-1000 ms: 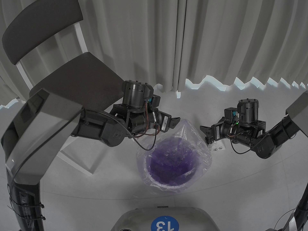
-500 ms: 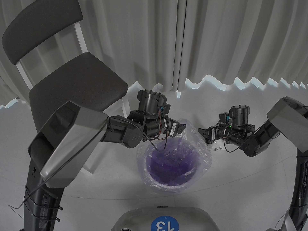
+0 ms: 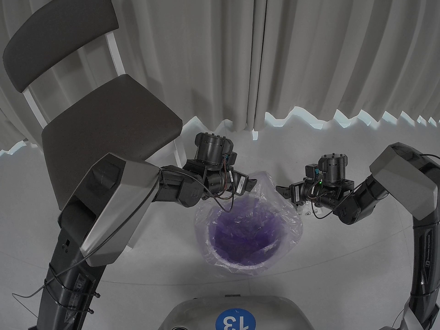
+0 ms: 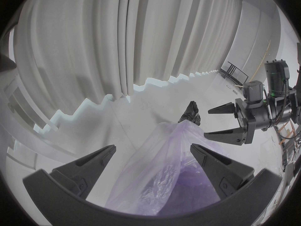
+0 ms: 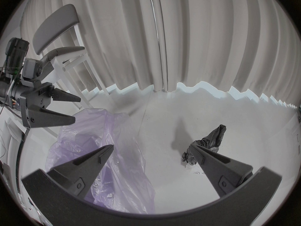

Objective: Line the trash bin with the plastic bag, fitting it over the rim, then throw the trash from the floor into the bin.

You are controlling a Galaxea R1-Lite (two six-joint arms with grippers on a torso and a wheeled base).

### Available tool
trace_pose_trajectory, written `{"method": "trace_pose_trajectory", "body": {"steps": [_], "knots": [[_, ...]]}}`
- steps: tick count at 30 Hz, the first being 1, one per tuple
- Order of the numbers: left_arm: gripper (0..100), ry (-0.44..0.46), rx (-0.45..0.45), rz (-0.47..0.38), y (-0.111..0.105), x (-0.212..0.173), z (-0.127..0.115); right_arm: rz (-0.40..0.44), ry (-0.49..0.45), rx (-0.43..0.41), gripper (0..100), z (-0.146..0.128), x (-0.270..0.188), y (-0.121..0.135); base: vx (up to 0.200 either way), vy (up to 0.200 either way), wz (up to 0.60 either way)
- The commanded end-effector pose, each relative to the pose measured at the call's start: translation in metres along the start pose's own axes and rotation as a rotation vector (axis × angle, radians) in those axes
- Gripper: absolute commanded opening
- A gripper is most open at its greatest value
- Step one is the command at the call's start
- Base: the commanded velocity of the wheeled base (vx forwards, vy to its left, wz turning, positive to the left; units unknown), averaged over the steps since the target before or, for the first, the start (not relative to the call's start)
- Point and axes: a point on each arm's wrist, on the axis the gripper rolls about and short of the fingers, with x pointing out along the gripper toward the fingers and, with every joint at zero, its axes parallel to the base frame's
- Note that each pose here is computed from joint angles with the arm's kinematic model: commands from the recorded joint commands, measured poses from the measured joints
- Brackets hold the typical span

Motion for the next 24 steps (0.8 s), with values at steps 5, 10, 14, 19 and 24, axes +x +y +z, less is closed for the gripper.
{"method": "trace_pose_trajectory", "body": {"steps": [5,10,14,19,24], "knots": [[100,0.022,-0.01,0.027,0.008,0.006,-0.01,0.0,-0.02,-0.003,100,0.006,-0.001,0.0,0.0,0.0,0.0],[100,0.033,-0.013,0.035,0.013,0.01,-0.016,0.016,-0.044,-0.012,100,0.018,-0.013,0.009,0.0,0.0,0.0],[100,0.038,-0.015,0.035,0.013,0.013,-0.019,0.041,-0.006,-0.021,100,0.007,-0.012,0.021,0.0,0.0,0.0],[100,0.036,-0.014,0.039,0.014,0.013,-0.018,0.049,0.046,-0.023,100,-0.013,-0.003,0.025,0.0,0.0,0.0],[100,0.041,-0.019,0.071,0.028,0.012,-0.019,0.026,0.053,-0.02,100,-0.016,0.0,0.012,0.0,0.0,0.0]]}}
